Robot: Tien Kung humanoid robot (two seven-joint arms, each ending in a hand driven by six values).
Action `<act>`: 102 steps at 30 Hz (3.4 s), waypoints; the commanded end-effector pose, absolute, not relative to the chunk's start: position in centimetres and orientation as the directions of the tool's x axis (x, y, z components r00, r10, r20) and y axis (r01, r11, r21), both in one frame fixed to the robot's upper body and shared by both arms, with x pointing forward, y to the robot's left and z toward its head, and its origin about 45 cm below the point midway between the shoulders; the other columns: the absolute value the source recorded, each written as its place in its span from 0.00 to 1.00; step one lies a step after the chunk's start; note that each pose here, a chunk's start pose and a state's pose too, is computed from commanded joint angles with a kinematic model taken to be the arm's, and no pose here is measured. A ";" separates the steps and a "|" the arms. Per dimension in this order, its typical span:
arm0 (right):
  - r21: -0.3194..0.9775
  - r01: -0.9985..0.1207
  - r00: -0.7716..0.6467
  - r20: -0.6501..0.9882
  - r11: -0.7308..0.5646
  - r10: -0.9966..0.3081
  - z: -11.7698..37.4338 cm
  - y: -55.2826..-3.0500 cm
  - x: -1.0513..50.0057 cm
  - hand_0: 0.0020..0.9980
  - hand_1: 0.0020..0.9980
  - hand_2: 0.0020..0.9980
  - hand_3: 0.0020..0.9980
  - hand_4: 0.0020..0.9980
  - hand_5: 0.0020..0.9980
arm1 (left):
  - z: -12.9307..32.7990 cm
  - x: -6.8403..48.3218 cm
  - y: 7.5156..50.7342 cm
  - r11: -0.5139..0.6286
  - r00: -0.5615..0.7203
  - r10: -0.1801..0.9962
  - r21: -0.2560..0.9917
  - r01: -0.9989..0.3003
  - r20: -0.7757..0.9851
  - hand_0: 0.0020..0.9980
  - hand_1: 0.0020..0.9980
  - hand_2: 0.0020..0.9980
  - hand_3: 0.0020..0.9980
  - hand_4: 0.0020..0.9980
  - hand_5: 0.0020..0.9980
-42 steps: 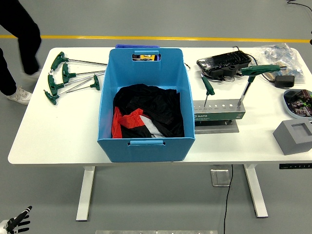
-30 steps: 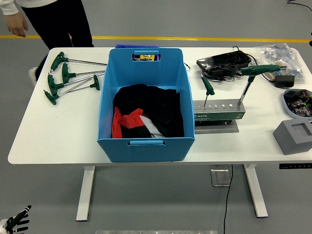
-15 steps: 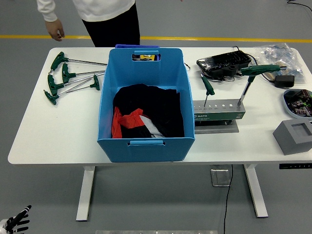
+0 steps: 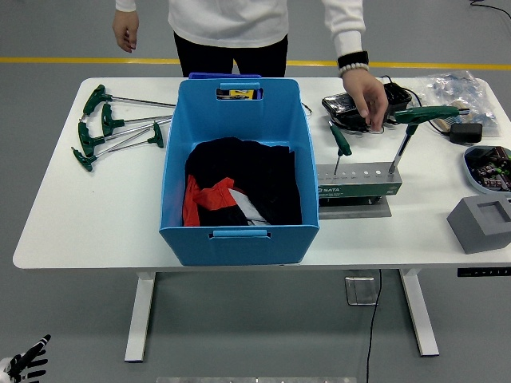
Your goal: Lift tool from toolbox,place it in box,lift tool from toolbox,place it in box
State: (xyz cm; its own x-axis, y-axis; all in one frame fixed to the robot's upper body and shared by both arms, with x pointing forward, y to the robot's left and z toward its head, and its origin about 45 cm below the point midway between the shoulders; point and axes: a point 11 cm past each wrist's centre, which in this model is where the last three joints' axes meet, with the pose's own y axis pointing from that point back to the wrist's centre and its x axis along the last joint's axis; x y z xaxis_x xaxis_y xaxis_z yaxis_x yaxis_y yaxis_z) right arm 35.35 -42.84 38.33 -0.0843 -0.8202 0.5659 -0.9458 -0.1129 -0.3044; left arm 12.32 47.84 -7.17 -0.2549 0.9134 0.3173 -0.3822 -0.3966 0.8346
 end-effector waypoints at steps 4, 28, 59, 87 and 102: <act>-0.259 -0.951 -0.076 0.722 -0.167 -0.688 39.0 -42.2 36.1 1.00 0.95 0.94 0.98 1.00 1.00 | -7.0 12.6 48.0 -0.402 -0.261 0.911 0.830 -0.385 0.320 0.73 0.70 0.74 0.73 0.82 0.67; 0.229 -0.943 0.249 0.967 -0.240 -0.057 33.1 -37.9 44.7 1.00 0.95 0.93 0.98 1.00 0.87 | -7.1 11.7 48.4 -0.413 -0.267 0.905 0.833 -0.369 0.330 0.73 0.70 0.74 0.73 0.82 0.67; 0.462 -0.869 0.468 0.884 -0.179 0.009 28.3 -31.2 49.4 0.84 0.64 0.56 0.71 1.00 0.83 | -6.9 12.0 48.5 -0.416 -0.274 0.903 0.830 -0.372 0.330 0.73 0.69 0.73 0.73 0.82 0.67; 0.523 -0.844 0.515 0.852 -0.120 0.094 26.6 -32.7 49.4 0.54 0.37 0.34 0.41 1.00 0.80 | -6.9 12.3 48.3 -0.412 -0.273 0.905 0.829 -0.378 0.325 0.73 0.69 0.73 0.73 0.82 0.67; 0.504 -0.853 0.499 0.864 -0.135 0.071 26.3 -32.3 49.5 0.27 0.17 0.19 0.21 1.00 0.80 | -6.9 12.6 48.3 -0.412 -0.273 0.906 0.828 -0.381 0.325 0.73 0.69 0.73 0.73 0.82 0.67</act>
State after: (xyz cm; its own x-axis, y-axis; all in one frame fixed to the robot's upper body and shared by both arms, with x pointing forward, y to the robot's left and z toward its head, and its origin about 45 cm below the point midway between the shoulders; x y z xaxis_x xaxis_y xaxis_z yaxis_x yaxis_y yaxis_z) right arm 49.55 -32.32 26.31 0.4992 0.0708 0.8636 -0.8530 -0.1348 0.5041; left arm 12.55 48.32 -6.89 -0.2730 0.9056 0.3246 -0.3810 -0.4117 0.8279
